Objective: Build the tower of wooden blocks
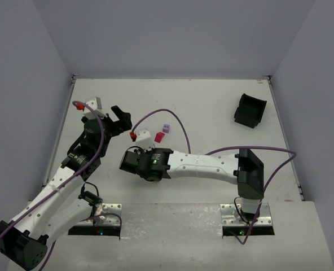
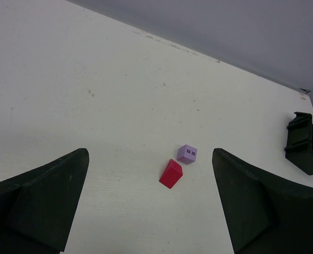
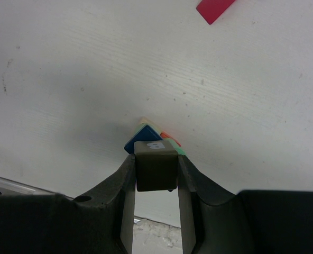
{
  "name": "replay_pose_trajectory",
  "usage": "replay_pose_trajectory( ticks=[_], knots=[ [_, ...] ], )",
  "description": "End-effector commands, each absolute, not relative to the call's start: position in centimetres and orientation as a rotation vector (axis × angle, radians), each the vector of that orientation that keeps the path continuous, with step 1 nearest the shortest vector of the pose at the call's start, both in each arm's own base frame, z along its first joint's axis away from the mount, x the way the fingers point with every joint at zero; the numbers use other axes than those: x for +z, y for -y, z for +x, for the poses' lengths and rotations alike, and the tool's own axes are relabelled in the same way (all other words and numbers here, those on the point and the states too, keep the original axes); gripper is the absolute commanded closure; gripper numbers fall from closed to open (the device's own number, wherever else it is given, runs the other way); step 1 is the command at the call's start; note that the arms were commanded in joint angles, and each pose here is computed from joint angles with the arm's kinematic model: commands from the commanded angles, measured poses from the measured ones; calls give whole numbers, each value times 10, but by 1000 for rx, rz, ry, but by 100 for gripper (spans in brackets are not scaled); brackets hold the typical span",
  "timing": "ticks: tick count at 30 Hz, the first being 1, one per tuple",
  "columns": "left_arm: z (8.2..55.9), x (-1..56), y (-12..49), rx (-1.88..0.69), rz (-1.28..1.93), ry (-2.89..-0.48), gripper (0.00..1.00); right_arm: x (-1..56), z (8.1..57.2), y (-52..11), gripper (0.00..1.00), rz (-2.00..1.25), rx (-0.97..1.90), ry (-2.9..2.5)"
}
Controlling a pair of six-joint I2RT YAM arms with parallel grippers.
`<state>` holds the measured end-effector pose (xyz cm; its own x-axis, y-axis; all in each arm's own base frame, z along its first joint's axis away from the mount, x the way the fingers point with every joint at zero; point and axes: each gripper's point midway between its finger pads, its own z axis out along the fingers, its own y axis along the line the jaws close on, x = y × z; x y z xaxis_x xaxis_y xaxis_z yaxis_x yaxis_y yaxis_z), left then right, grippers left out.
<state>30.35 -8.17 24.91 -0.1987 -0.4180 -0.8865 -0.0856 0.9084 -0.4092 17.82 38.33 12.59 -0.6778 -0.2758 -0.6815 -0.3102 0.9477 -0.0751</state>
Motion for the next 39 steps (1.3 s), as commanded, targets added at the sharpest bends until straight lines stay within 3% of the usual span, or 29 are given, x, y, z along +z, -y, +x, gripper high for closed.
replay_pose_trajectory(
  ticks=[1, 11, 14, 20, 24, 29, 39],
  knots=[
    [305, 260, 80, -329, -385, -1718, 0, 138, 185, -391, 89, -391, 78, -2323],
    [304, 260, 80, -327, -382, -1718, 0, 141, 187, -396, 87, -505, 90, -2288],
    [305, 260, 80, -327, -381, -1718, 0, 147, 187, -404, 92, -633, 115, -2245],
    [304, 260, 75, -303, -394, -1720, 0, 163, 186, -416, 91, -1032, 145, -2061],
    [303, 261, 68, -270, -425, -1703, 0, 159, 177, -414, 100, -1266, 167, -1950],
    [306, 256, 67, -253, -430, -1712, 0, 152, 164, -404, 94, -1451, 202, -1871],
    [309, 254, 67, -245, -434, -1718, 0, 153, 174, -397, 93, -1458, 277, -1872]
  ],
)
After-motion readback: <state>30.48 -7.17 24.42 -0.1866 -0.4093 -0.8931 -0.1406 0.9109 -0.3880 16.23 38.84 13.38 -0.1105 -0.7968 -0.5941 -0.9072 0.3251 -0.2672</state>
